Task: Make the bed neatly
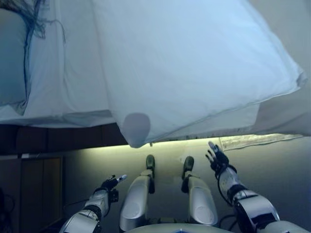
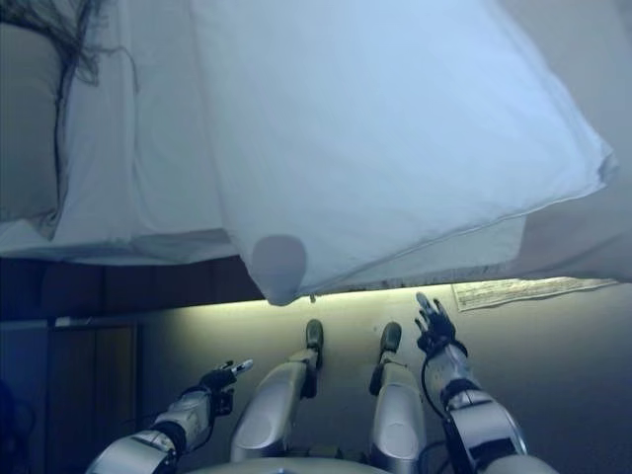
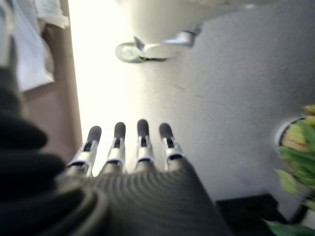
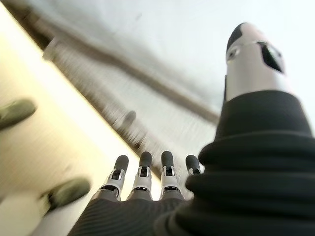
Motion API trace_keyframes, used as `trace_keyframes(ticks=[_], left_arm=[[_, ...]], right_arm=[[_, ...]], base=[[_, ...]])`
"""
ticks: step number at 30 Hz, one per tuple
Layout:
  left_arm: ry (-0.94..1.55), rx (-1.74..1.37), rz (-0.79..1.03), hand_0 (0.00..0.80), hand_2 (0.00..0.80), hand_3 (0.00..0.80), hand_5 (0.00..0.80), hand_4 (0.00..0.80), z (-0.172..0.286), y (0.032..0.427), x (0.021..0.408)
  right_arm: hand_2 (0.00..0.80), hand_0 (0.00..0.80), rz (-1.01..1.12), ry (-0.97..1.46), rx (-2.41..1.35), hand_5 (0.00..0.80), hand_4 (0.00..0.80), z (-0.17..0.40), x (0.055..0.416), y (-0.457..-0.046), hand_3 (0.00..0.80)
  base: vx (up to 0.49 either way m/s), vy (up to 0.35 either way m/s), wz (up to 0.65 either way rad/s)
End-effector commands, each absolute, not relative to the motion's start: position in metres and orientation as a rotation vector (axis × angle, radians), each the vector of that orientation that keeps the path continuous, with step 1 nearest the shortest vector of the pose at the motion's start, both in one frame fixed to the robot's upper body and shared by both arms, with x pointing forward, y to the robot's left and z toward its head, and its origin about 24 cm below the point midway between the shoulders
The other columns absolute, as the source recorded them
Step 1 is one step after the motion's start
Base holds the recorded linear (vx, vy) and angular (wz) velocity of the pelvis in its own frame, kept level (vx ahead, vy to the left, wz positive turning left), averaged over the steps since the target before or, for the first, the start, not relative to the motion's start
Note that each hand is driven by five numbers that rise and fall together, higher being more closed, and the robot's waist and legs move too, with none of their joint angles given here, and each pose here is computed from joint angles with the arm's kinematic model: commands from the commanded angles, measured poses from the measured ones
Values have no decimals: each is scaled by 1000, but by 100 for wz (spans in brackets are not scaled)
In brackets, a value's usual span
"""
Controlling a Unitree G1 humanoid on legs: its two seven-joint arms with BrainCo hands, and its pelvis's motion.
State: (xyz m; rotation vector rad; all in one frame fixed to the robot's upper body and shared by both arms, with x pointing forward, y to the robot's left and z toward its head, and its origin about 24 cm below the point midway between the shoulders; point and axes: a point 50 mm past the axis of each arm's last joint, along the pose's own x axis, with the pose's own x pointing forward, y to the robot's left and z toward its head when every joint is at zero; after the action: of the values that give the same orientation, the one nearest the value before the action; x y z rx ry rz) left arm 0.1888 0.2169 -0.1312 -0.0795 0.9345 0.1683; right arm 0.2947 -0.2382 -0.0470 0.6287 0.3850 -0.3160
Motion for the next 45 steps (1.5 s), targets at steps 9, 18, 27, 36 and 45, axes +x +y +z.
trace_keyframes(ticks=[9, 18, 27, 36, 45], left_arm=[[786, -166, 132, 0, 0, 0, 0, 0, -110, 213, 225], [651, -262, 151, 0, 0, 0, 0, 0, -93, 212, 244], [531, -328, 141, 0, 0, 0, 0, 0, -74, 207, 261], [492, -356, 136, 0, 0, 0, 0, 0, -71, 202, 260], [460, -391, 143, 0, 0, 0, 0, 0, -73, 204, 250]], right_arm=[[0, 0, -336, 218, 687, 0, 0, 29, 338, -289, 0], [0, 0, -353, 146, 627, 0, 0, 78, 355, -314, 0], [0, 0, -363, 203, 595, 0, 0, 88, 358, -319, 0], [0, 0, -300, 113, 632, 0, 0, 96, 361, -318, 0], [0, 0, -187, -69, 589, 0, 0, 147, 373, -322, 0]], base=[[-50, -26, 13], [-4, -33, 8], [-24, -18, 4], [0, 4, 2], [6, 15, 1]])
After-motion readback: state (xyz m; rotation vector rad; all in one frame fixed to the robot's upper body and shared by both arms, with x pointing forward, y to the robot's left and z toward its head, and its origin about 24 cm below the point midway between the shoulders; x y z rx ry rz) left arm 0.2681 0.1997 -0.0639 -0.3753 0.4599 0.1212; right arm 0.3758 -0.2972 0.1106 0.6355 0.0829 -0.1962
